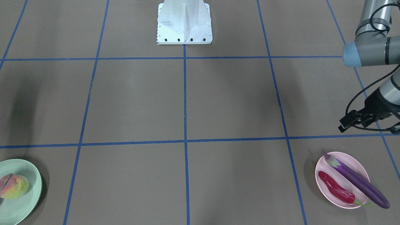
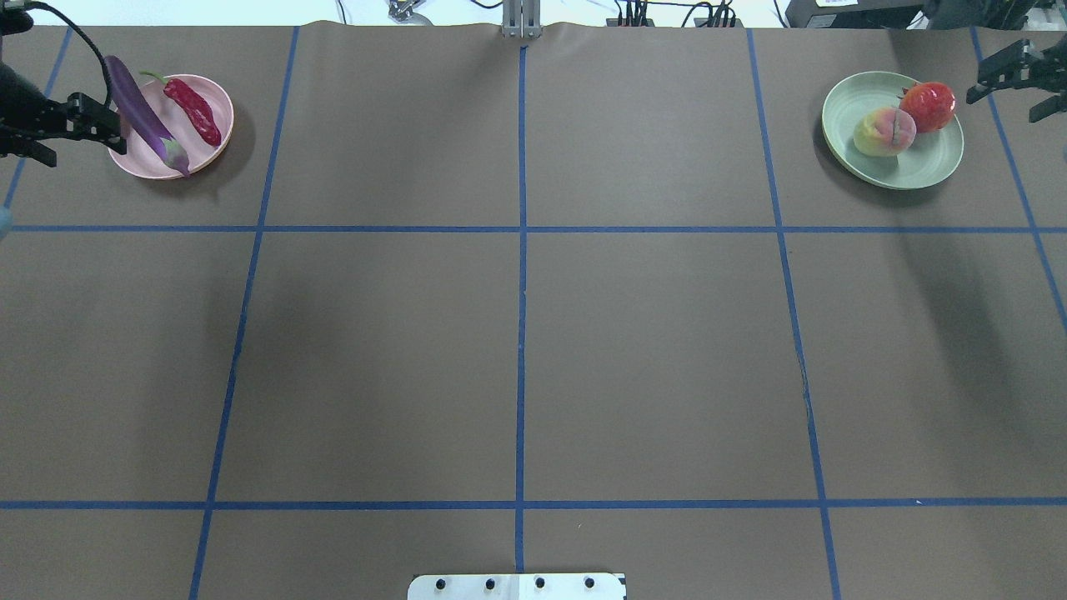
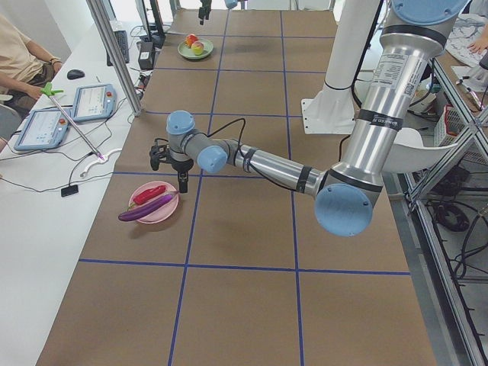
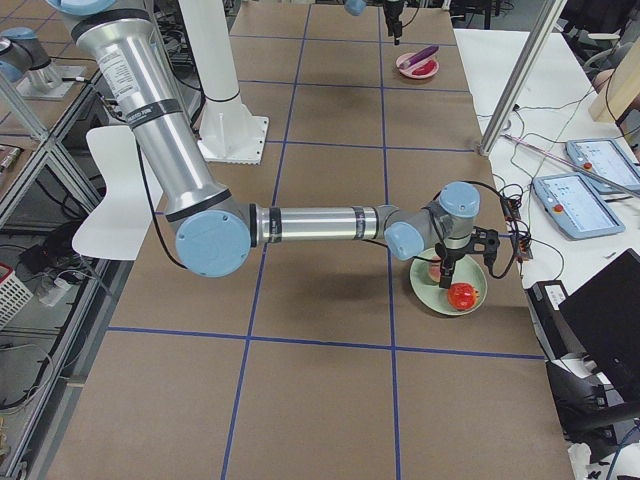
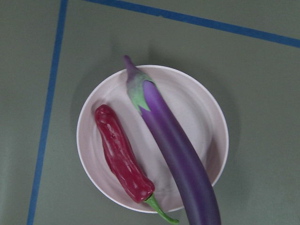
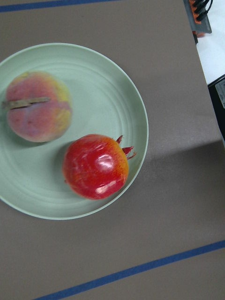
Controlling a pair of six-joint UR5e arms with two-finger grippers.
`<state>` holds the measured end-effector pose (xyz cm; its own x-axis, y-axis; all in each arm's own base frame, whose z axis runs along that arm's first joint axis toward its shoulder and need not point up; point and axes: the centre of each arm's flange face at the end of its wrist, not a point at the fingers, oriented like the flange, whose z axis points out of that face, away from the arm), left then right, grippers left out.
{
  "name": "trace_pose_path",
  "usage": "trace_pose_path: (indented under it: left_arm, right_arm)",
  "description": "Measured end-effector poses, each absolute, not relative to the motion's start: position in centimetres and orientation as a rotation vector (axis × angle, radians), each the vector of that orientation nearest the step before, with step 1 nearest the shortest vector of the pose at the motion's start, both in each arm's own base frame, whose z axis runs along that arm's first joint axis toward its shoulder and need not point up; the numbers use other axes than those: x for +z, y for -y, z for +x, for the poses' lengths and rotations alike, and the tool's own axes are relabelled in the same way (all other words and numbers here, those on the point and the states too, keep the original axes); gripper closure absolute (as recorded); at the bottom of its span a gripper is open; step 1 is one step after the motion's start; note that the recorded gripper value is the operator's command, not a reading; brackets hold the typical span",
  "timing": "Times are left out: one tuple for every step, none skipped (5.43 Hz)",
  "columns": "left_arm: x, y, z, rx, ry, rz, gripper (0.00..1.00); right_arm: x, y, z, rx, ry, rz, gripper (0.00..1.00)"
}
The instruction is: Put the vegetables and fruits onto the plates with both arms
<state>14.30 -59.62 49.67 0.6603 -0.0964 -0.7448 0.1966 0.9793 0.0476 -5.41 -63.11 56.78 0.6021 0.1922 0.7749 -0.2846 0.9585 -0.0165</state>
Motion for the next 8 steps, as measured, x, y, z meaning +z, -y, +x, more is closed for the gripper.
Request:
trace_pose_path:
  left_arm:
    - [52.5,58.3,9.6,-0.09,-0.835,0.157,0.0]
    - [54.8,56.9,5.5,-0.036,-0.836,0.174,0.0]
    - [56.4,56.0,2.3,0.005,-0.812,0.173,0.0]
    - [57.3,55.4,-1.1,0.043,-0.781,0.162,0.0]
    - [58.2,54.7,-3.7,0.064,-0.763,0.13,0.0]
    - [59.6,53.4,-4.8,0.067,-0.763,0.075,0.0]
    - [60.7,52.2,-5.6,0.061,-0.769,0.045,0.0]
    - [60.4,51.3,-6.8,0.039,-0.8,0.042,0.0]
  right_arm:
    - [58.7,58.8,-3.1,0.21,0.885,0.139,0.0]
    - [60.4,56.3,-1.3,0.159,0.881,0.156,0.0]
    - [62.0,55.1,0.1,0.118,0.865,0.151,0.0]
    - [63.1,54.8,1.9,0.071,0.839,0.124,0.0]
    - [62.7,55.1,3.6,0.036,0.82,0.09,0.0]
    - [60.6,55.4,4.4,0.021,0.812,0.064,0.0]
    - [58.8,55.2,4.3,0.015,0.808,0.053,0.0]
    - [58.1,55.1,4.3,0.014,0.804,0.049,0.0]
